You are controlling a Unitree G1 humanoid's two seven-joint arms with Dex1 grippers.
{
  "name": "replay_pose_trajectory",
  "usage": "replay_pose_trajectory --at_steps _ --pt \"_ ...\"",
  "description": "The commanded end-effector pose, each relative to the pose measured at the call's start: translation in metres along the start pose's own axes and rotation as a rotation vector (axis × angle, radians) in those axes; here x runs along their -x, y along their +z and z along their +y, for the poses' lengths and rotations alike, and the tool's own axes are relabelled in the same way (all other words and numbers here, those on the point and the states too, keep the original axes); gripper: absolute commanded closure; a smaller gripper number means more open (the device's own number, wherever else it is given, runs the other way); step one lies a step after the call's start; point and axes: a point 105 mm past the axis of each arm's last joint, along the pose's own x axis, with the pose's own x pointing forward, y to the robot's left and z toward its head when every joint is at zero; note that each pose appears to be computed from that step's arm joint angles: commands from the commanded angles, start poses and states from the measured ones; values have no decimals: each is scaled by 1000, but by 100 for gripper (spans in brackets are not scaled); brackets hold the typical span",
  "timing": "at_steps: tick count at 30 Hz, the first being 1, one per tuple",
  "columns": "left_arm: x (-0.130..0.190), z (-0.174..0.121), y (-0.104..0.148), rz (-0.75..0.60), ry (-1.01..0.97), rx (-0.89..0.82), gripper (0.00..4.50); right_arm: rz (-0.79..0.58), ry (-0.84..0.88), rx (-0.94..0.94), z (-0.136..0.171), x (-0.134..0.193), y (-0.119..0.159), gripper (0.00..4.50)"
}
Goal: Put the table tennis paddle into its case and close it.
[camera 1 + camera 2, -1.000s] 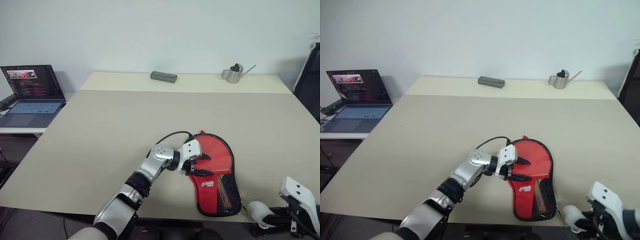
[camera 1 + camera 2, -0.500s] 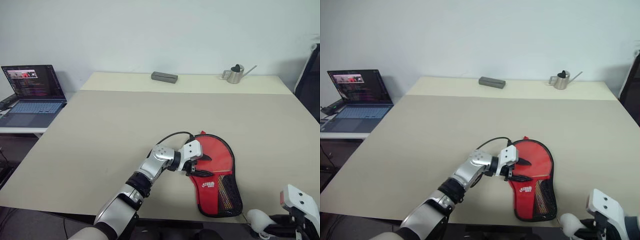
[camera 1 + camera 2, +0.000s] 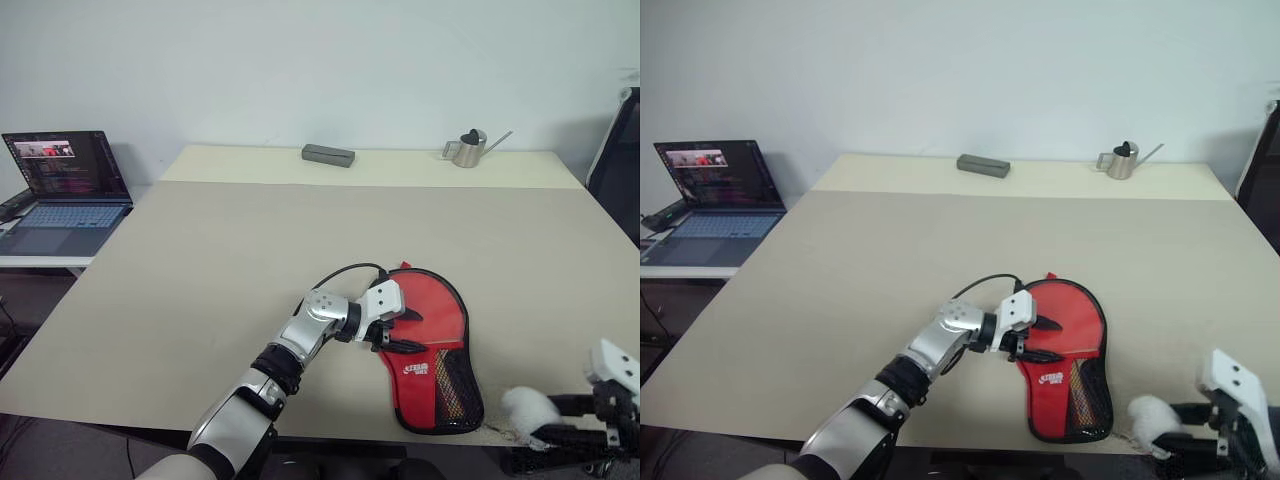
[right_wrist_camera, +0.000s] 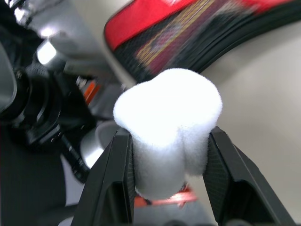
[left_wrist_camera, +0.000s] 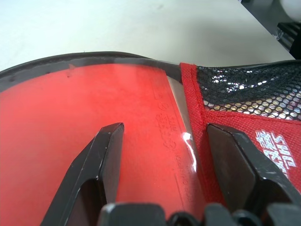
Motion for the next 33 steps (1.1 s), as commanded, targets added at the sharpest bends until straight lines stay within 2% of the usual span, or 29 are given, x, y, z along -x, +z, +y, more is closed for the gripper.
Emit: replay_pose_trajectory --at_steps 1,4,6,8,13,16,20,25,33 --pt "-3 -21 -52 181 -52 105 145 -7 4 23 -3 10 2 254" --pt "-2 -22 -52 180 -50 105 145 7 27 -8 -1 10 -1 254" --pt "-2 -22 -52 180 -50 106 145 2 75 -51 6 8 2 216" --pt "-2 -22 -52 179 -51 107 145 2 107 -69 12 6 4 164" --pt "-1 -22 -52 178 -50 108 145 -10 97 -59 11 4 9 2" --pt "-1 -22 -52 176 -48 109 145 -43 65 -39 3 3 16 2" --pt "-1 -19 -49 161 -35 109 145 -169 -37 28 -20 -6 39 2" --pt "4 -7 -29 60 7 132 145 -318 -128 82 -51 -28 67 2" --pt "18 6 1 -65 47 142 145 -410 -171 118 -87 -68 86 2"
